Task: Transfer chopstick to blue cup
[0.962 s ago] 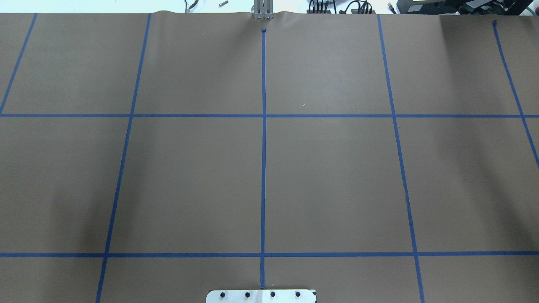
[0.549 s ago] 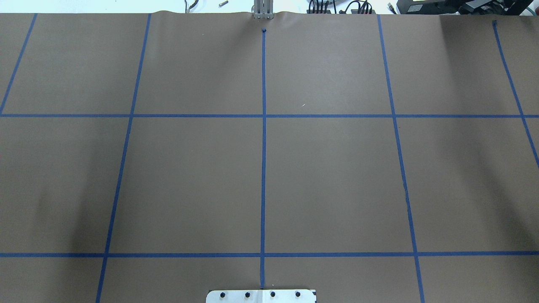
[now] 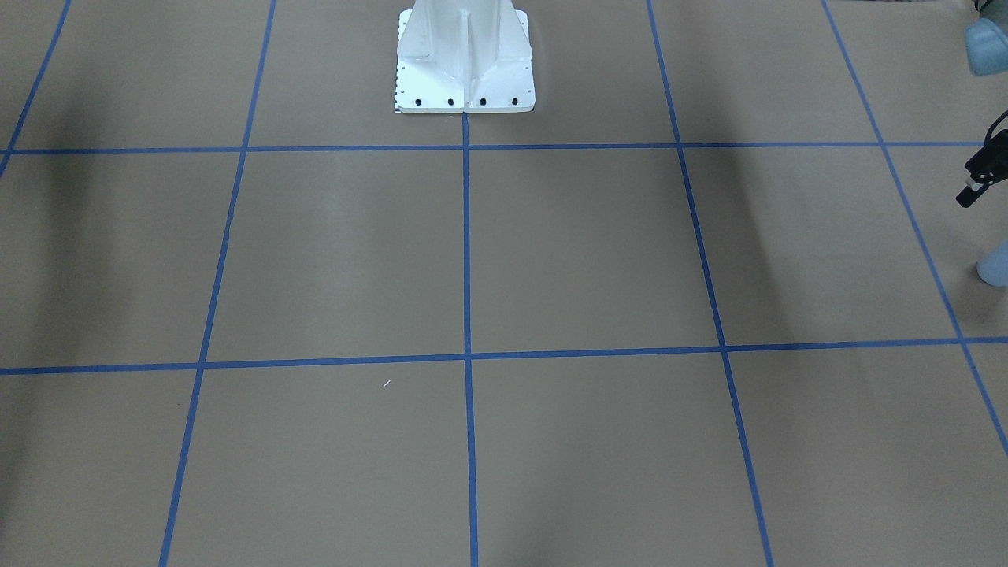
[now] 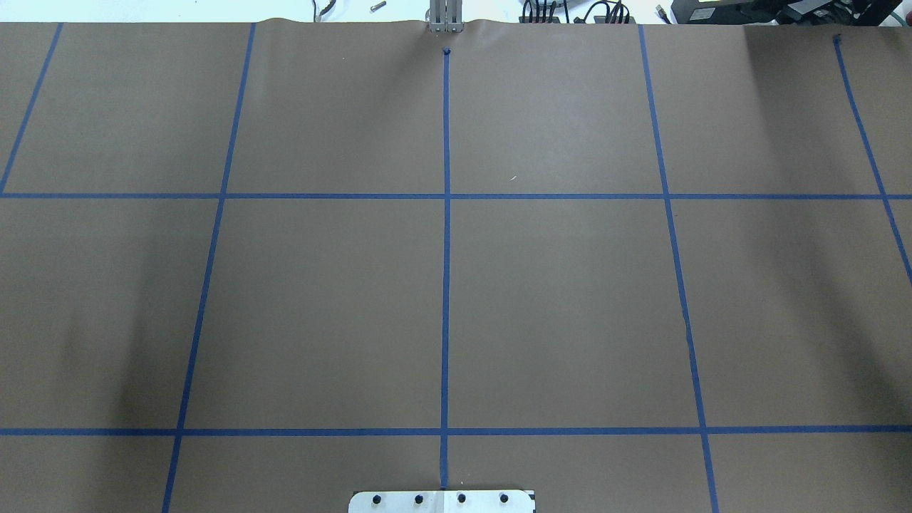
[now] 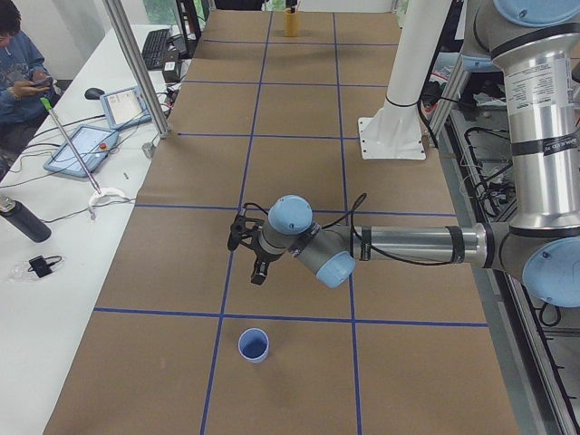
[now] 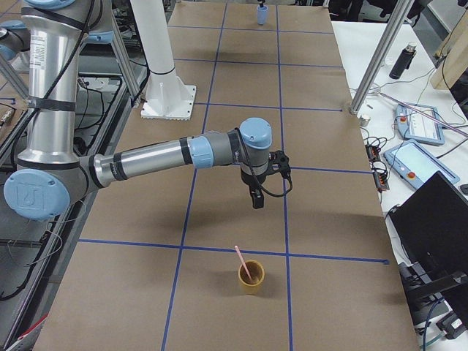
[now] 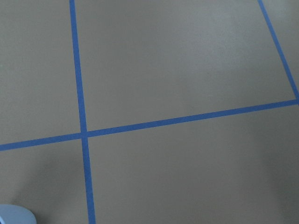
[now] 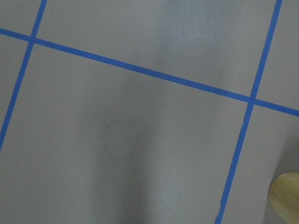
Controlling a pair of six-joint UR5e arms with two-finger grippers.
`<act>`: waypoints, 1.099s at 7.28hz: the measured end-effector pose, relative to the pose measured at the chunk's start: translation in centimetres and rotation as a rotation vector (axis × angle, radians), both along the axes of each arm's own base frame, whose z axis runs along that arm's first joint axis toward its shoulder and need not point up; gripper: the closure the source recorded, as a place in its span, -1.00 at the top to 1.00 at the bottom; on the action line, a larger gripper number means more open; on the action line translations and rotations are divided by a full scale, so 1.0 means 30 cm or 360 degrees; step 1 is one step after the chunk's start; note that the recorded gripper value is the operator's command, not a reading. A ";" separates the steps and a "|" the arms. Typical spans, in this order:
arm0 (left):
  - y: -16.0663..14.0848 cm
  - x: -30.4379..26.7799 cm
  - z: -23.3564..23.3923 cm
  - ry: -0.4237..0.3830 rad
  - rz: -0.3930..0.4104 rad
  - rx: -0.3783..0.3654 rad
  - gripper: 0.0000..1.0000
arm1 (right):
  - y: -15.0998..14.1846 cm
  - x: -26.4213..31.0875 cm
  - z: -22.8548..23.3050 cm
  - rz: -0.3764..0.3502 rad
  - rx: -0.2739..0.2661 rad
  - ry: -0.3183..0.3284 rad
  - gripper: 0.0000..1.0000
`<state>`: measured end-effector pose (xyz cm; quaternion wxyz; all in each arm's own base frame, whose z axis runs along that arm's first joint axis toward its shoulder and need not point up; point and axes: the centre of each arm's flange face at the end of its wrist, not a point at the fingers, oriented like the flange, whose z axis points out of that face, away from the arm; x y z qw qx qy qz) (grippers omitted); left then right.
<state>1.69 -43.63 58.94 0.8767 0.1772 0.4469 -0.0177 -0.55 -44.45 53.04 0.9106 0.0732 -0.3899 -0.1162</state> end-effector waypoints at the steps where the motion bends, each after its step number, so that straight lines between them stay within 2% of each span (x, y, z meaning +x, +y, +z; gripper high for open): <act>1: -0.025 0.011 -0.021 0.0010 0.0000 0.0009 0.96 | -0.002 -0.004 -0.006 -0.0005 0.0001 -0.0019 1.00; 3: -0.083 0.047 -0.043 0.0015 0.0024 0.0027 0.96 | -0.006 -0.013 -0.021 -0.0018 0.0006 -0.0061 1.00; 5: -0.061 0.050 0.037 -0.0011 0.0036 -0.0029 0.96 | -0.004 -0.022 -0.033 -0.0034 0.0000 -0.0123 1.00; 6: -0.061 0.044 0.075 -0.0037 0.0058 -0.0022 0.96 | -0.004 -0.024 -0.031 -0.0038 -0.0007 -0.0139 1.00; 8: -0.063 -0.069 0.251 -0.0186 0.0155 0.0096 0.96 | -0.003 -0.033 -0.024 -0.0051 -0.0034 -0.0201 1.00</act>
